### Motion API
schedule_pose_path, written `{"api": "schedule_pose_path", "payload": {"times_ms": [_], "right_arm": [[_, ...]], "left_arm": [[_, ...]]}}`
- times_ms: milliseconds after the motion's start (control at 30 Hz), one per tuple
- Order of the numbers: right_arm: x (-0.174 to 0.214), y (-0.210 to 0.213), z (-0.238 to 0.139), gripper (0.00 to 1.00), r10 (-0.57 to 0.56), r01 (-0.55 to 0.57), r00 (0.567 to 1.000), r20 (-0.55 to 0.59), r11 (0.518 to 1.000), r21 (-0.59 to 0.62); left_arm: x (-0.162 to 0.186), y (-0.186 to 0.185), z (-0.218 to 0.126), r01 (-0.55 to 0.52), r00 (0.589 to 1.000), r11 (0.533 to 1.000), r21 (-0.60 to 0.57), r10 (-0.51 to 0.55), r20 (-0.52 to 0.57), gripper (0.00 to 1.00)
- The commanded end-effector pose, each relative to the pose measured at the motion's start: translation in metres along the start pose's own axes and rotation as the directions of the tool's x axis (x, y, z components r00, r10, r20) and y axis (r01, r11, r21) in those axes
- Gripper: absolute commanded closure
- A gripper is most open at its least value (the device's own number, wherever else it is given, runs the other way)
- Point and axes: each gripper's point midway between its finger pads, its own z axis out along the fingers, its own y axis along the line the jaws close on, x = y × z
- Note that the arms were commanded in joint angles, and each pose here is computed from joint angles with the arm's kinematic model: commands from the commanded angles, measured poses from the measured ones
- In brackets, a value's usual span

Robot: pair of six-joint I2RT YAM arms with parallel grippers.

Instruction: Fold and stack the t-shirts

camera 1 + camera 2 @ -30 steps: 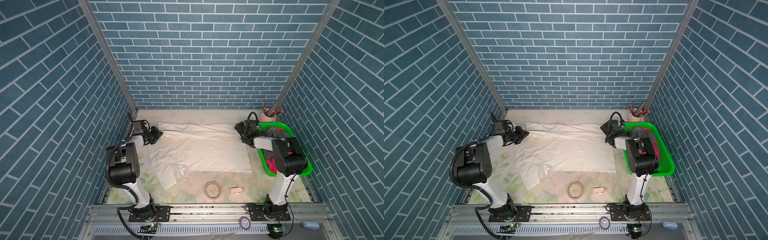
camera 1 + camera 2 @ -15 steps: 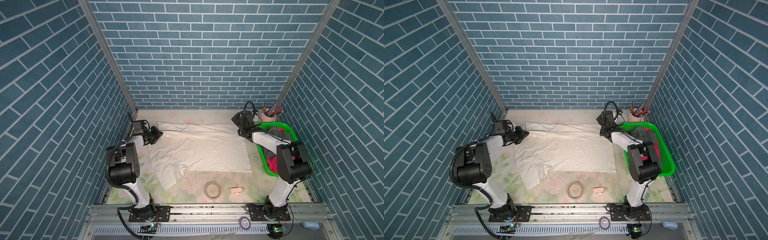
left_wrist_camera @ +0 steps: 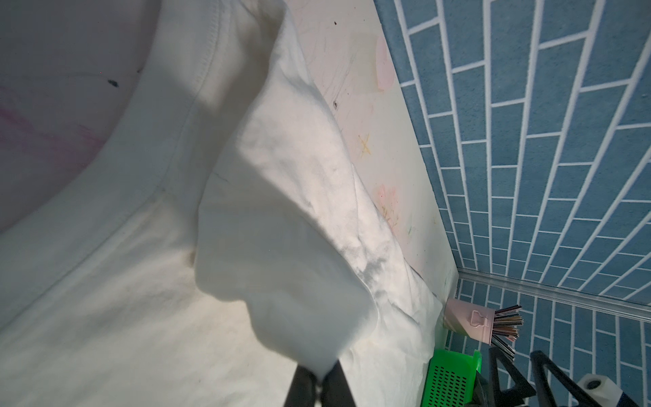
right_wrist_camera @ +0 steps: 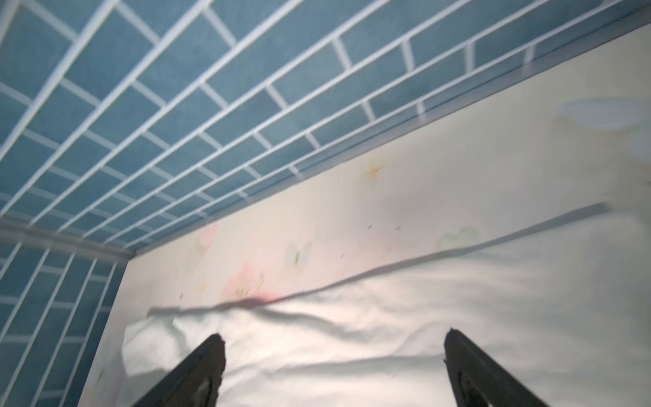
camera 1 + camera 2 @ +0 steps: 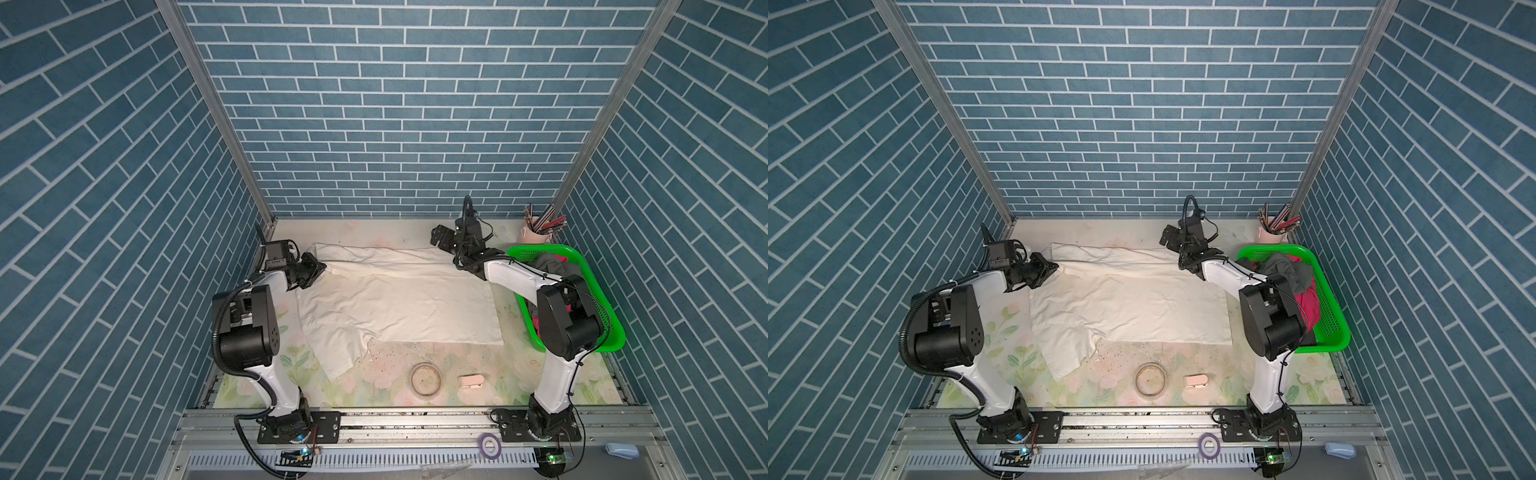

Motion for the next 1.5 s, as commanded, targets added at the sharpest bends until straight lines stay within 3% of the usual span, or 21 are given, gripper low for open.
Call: {"api": "schedule_pose_path", "payload": {"times_ms": [0,367,500,567,700,733,867,1100,1233,1467], "right_arm": [[0.062,0.026,0.006,0.03,-0.033,0.016,0.984,-0.173,0.995,-0.095],[0.16,0.108,0.012,0.02,0.078,-0.186,0.928,-0.363,0.944,-0.272],[0.175,0.123,0.019,0.02,0.075,-0.199,0.916,-0.393,0.937,-0.286],[0.182,0.132,0.019,0.02,0.074,-0.209,0.909,-0.41,0.932,-0.295],[0.192,0.145,0.019,0.02,0.085,-0.226,0.904,-0.418,0.927,-0.3],[0.195,0.149,0.019,0.03,0.081,-0.221,0.905,-0.417,0.929,-0.298],[0.196,0.161,0.024,0.03,0.114,-0.253,0.9,-0.42,0.922,-0.293],[0.197,0.169,0.045,0.15,0.155,-0.288,0.895,-0.418,0.917,-0.275],[0.206,0.17,0.059,0.16,0.181,-0.302,0.883,-0.433,0.925,-0.229],[0.222,0.164,0.078,0.22,0.232,-0.339,0.864,-0.447,0.924,-0.177]], "left_arm": [[0.003,-0.004,-0.005,0.002,1.0,1.0,0.011,-0.002,0.006,0.9],[0.027,-0.015,-0.016,0.004,1.0,0.999,0.037,-0.003,-0.017,0.89],[0.021,-0.02,-0.027,-0.04,0.999,0.999,0.007,0.04,0.005,0.79],[0.016,-0.02,-0.039,-0.064,0.997,0.997,-0.032,0.065,0.031,0.67],[0.003,-0.021,-0.067,-0.079,0.988,0.994,-0.07,0.088,0.128,0.32],[-0.002,-0.024,-0.072,-0.083,0.984,0.994,-0.071,0.093,0.149,0.14],[-0.017,-0.049,-0.062,-0.073,0.987,0.997,0.009,0.071,0.142,0.12],[-0.026,-0.085,0.002,-0.057,0.997,0.994,0.088,0.052,0.06,0.12],[-0.021,-0.082,0.043,-0.033,0.999,0.996,0.088,0.034,-0.008,0.12],[-0.028,-0.044,0.07,0.026,0.999,0.999,0.045,-0.025,-0.028,0.12]]}}
